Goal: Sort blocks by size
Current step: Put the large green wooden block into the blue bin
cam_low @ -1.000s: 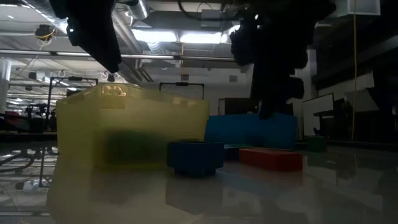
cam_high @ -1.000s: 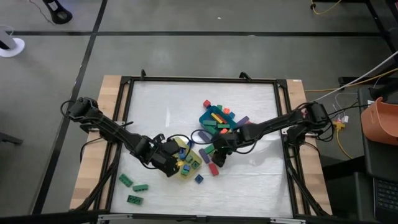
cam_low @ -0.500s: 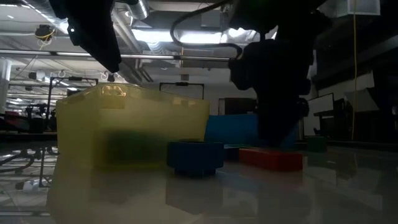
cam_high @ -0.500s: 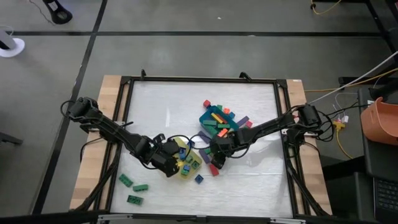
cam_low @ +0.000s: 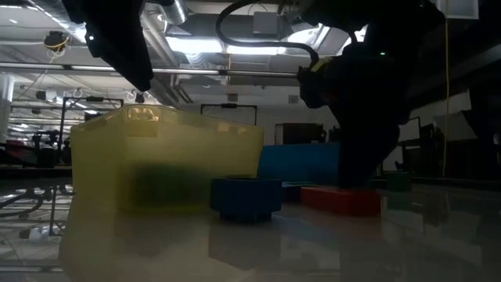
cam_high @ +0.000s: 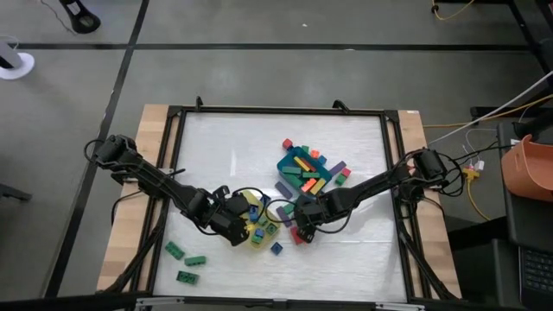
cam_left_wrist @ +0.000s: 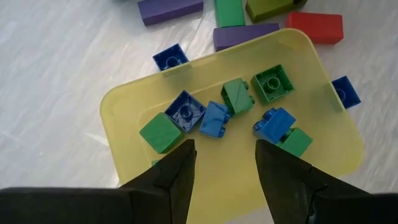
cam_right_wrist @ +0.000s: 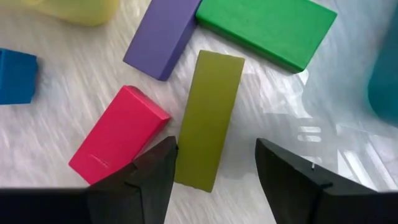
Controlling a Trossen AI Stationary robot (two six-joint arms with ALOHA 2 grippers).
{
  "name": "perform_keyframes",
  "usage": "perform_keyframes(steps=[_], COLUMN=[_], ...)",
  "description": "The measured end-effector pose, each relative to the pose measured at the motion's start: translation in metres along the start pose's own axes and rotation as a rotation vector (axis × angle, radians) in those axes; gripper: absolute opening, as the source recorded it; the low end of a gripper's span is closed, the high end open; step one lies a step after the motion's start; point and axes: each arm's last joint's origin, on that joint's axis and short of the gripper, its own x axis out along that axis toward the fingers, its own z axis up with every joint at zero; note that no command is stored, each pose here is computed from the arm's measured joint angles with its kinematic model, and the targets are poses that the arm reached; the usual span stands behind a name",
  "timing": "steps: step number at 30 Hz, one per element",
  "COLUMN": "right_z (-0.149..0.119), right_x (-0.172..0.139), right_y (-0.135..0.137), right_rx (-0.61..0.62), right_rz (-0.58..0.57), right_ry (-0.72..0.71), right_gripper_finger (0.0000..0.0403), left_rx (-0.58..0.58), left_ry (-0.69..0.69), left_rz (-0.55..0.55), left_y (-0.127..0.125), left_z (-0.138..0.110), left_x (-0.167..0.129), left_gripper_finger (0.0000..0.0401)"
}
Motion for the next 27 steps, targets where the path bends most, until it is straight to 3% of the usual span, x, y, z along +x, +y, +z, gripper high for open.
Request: perform_keyframes(steps=[27], right_z=[0.0022], right_x=[-0.0047], right_y=[0.0052], right_rx=[-0.020], right_rz=[0.033], right_ry=[0.008], right_gripper_finger=[0.0221], left_rx=[-0.002], left_ry=[-0.002], left_rz=[-0.003], left_y=[-0.0003], left_z=[0.0002], left_x=[0.0000], left_gripper_finger=[0.0155])
